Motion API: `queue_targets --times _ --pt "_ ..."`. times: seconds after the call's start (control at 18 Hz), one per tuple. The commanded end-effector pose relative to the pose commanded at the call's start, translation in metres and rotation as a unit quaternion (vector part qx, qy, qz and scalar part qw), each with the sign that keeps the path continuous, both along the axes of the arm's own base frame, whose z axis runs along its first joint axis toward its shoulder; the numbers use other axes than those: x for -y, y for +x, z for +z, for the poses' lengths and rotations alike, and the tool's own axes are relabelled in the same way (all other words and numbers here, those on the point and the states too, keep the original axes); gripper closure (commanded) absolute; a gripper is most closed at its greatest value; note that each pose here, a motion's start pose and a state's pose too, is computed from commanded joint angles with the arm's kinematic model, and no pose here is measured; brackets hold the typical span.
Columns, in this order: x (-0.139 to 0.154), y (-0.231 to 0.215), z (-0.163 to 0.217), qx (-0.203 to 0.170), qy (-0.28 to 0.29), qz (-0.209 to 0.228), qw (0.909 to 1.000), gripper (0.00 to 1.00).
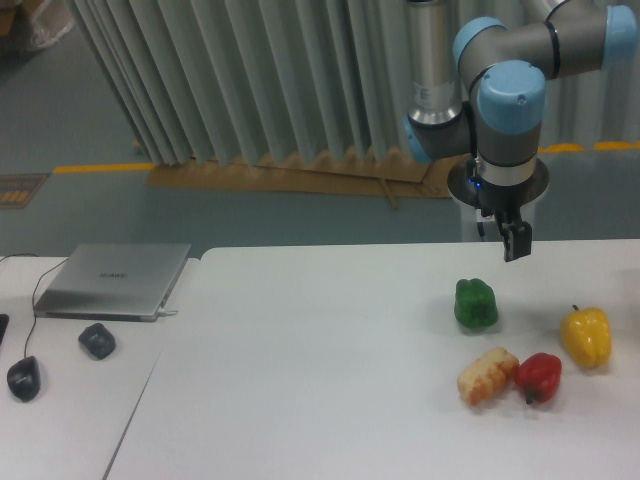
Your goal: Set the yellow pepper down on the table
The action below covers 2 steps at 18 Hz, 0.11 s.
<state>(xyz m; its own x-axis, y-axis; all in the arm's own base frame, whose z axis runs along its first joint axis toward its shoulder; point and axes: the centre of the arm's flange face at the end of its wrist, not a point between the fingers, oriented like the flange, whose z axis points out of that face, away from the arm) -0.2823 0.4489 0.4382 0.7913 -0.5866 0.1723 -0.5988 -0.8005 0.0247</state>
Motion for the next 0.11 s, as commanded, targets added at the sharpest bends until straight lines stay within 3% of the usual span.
queue_targets --times 0.11 --pt "-0.0011 -0.0002 0.0008 -0.004 0.003 -0.001 1.0 0.0"
